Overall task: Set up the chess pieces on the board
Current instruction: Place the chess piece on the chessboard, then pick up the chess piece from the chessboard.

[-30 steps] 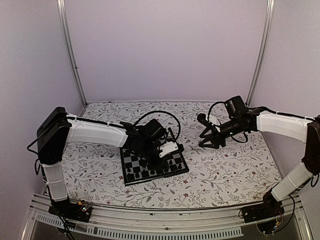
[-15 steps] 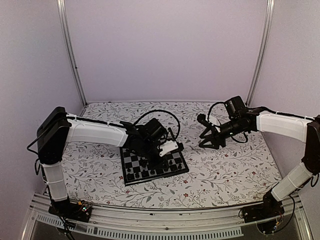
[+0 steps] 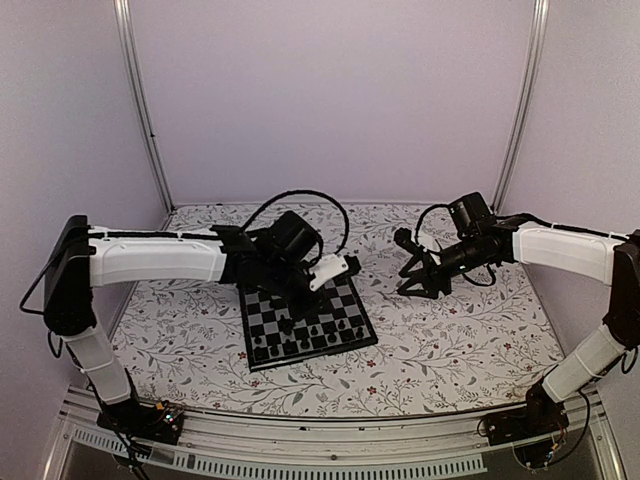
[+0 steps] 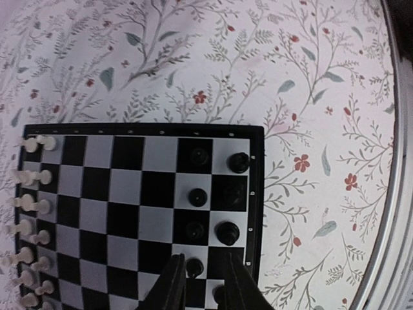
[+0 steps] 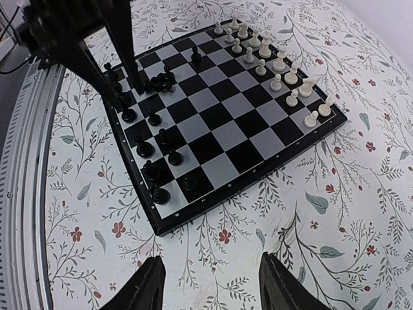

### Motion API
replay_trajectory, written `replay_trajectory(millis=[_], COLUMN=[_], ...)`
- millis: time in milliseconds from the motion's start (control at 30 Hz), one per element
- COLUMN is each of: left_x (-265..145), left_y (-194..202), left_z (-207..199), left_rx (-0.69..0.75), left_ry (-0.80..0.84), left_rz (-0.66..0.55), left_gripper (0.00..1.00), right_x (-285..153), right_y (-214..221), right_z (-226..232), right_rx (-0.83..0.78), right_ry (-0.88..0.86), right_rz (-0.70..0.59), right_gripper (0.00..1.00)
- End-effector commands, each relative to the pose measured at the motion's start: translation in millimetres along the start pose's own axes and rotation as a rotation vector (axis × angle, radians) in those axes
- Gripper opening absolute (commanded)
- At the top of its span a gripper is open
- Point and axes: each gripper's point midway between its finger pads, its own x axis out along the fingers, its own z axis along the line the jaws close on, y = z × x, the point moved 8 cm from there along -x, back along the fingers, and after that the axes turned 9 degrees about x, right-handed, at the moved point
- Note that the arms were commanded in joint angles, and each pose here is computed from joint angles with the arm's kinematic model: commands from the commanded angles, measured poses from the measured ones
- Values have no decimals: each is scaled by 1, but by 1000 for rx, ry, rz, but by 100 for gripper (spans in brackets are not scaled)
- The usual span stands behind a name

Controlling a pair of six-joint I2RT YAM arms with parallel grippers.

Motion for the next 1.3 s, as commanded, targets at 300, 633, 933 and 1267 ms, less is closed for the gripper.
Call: replay_trajectory(millis=[300, 633, 933, 1267], left_x=[-28, -6, 5, 7], left_y=[64, 85, 94, 104], left_z=[49, 51, 46, 47], left_rx=[-247, -281, -296, -325], left_ry=[-212, -159, -104, -104], left_rz=[190, 263, 300, 331], left_gripper=[27, 28, 24, 18], right_x=[5, 6, 7, 9], right_y=[5, 6, 7, 8], right_z=[-2, -2, -3, -4], right_rx=[13, 18, 18, 22], right_ry=[-21, -22, -24, -30], right_rz=[17, 23, 27, 32], right_gripper=[52, 52, 52, 52])
